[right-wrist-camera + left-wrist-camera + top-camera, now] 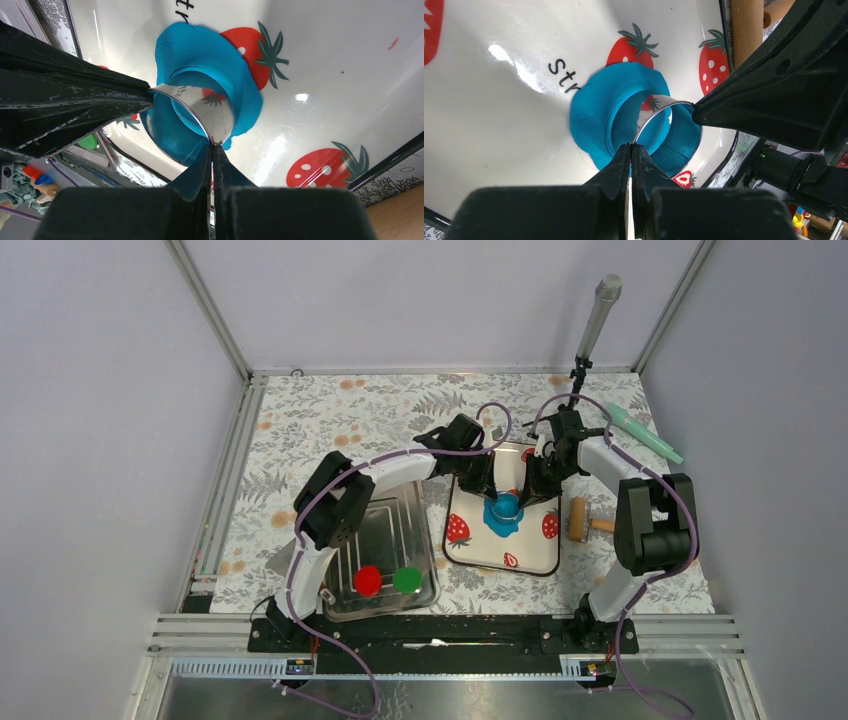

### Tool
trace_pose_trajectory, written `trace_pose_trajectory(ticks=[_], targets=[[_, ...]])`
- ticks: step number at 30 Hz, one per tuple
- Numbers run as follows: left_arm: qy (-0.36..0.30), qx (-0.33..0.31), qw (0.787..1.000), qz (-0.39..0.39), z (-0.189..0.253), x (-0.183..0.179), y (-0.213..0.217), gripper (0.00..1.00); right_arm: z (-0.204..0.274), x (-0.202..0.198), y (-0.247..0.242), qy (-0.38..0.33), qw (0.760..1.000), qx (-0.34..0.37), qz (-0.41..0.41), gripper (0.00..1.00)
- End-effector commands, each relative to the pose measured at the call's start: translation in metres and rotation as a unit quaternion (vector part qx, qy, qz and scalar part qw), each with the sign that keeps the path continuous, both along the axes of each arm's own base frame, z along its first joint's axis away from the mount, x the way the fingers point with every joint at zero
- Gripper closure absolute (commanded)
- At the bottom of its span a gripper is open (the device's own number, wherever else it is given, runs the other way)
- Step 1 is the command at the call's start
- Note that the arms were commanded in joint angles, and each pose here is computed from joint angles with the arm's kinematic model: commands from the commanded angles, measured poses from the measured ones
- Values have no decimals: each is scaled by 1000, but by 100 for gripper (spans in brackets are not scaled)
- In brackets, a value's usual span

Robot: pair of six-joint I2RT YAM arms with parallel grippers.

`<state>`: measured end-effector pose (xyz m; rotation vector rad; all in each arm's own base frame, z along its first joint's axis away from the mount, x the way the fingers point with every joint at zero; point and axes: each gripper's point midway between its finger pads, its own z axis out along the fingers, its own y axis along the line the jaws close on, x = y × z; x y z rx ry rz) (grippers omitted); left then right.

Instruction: Roll out the dumpling wrappers from the dough

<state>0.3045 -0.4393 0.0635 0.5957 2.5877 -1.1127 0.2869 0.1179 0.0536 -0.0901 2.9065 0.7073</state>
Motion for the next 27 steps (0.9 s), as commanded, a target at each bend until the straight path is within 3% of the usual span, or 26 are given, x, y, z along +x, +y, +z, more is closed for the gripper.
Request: trace_pose_trajectory(ticks=[1, 27], targets=[[-42, -43, 998, 4, 41, 12, -14, 100, 4, 13, 4, -14, 1000, 10, -1, 100], [-43, -40, 998, 16, 45, 13, -5, 100, 5, 8, 8, -3, 1000, 23, -1, 100]])
